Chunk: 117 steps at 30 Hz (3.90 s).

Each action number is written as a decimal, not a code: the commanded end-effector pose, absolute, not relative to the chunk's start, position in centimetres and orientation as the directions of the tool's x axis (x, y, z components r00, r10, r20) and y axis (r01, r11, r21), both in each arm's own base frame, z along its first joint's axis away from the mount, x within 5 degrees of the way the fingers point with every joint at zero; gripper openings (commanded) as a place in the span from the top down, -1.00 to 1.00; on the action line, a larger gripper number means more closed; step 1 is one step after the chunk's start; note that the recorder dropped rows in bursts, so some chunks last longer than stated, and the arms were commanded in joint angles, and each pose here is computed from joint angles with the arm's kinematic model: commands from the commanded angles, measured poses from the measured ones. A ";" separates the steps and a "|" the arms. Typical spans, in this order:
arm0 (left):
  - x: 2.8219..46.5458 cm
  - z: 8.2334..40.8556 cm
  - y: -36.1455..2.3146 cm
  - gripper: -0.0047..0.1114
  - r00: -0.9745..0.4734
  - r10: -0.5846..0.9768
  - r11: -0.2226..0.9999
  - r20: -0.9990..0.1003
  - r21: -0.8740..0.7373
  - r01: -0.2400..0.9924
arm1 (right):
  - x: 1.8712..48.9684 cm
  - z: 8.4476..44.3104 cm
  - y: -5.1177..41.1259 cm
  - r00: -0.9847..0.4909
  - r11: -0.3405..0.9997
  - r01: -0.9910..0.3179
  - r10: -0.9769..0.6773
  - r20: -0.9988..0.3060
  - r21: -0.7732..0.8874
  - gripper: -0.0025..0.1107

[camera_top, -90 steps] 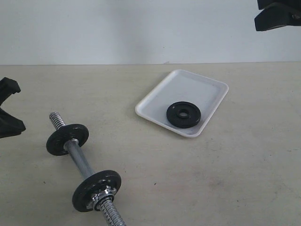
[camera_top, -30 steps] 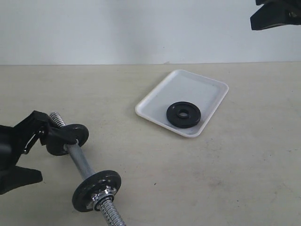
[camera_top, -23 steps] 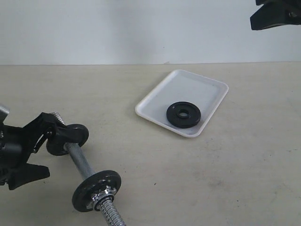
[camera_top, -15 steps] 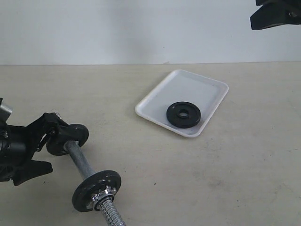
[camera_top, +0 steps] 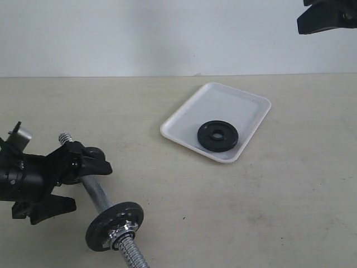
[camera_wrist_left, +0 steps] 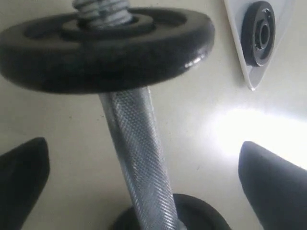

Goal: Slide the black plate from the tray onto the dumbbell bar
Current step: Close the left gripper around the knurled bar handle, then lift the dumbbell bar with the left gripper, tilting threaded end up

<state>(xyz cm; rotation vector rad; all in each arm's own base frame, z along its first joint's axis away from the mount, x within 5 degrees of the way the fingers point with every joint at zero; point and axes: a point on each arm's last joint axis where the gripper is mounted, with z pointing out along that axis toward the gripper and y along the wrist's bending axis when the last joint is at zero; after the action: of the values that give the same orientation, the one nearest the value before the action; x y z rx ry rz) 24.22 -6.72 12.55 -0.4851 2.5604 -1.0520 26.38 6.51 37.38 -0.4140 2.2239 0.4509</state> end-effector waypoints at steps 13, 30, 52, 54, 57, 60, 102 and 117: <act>27.2 11.5 -9.0 -0.83 -0.905 -0.362 0.743 -0.225 -0.655 -0.135 | 26.1 37.5 6.5 -0.609 0.879 -0.443 -0.153 -0.779 0.173 0.93; 28.6 9.1 -9.6 -0.83 -0.925 -0.348 0.722 -0.153 -0.673 -0.160 | 26.2 37.5 6.5 -0.606 0.879 -0.445 -0.155 -0.780 0.170 0.93; 29.5 5.5 -9.5 0.66 -0.938 -0.327 0.765 -0.114 -0.615 -0.192 | 26.1 37.5 6.5 -0.614 0.877 -0.449 -0.162 -0.773 0.173 0.93; 30.0 5.5 -9.7 0.84 -0.942 -0.310 0.761 -0.128 -0.627 -0.166 | 26.0 37.5 6.6 -0.617 0.876 -0.450 -0.162 -0.770 0.176 0.93; 30.7 5.7 -9.8 0.84 -0.943 -0.294 0.758 -0.155 -0.638 -0.131 | 26.0 37.4 6.6 -0.620 0.874 -0.452 -0.165 -0.767 0.178 0.93; 31.5 6.5 -10.4 0.84 -0.948 -0.263 0.732 -0.178 -0.677 -0.076 | 26.0 37.4 6.6 -0.623 0.873 -0.453 -0.166 -0.765 0.179 0.93; 35.7 19.4 -6.5 0.84 -0.719 0.549 0.824 -0.426 0.131 0.551 | 27.0 38.2 5.9 -0.515 0.909 -0.410 -0.164 -0.841 0.074 0.93; 35.0 20.7 -8.8 0.84 -0.614 0.566 0.722 -0.549 -0.029 0.691 | 33.6 30.4 10.5 -0.529 0.855 -0.519 -0.300 -0.794 0.023 -0.90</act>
<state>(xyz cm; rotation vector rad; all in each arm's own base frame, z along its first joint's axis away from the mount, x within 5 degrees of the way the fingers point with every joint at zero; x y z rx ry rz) 34.49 -8.24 17.43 1.0599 2.5293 -0.3084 32.55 9.96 31.25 -0.6201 2.1898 0.3501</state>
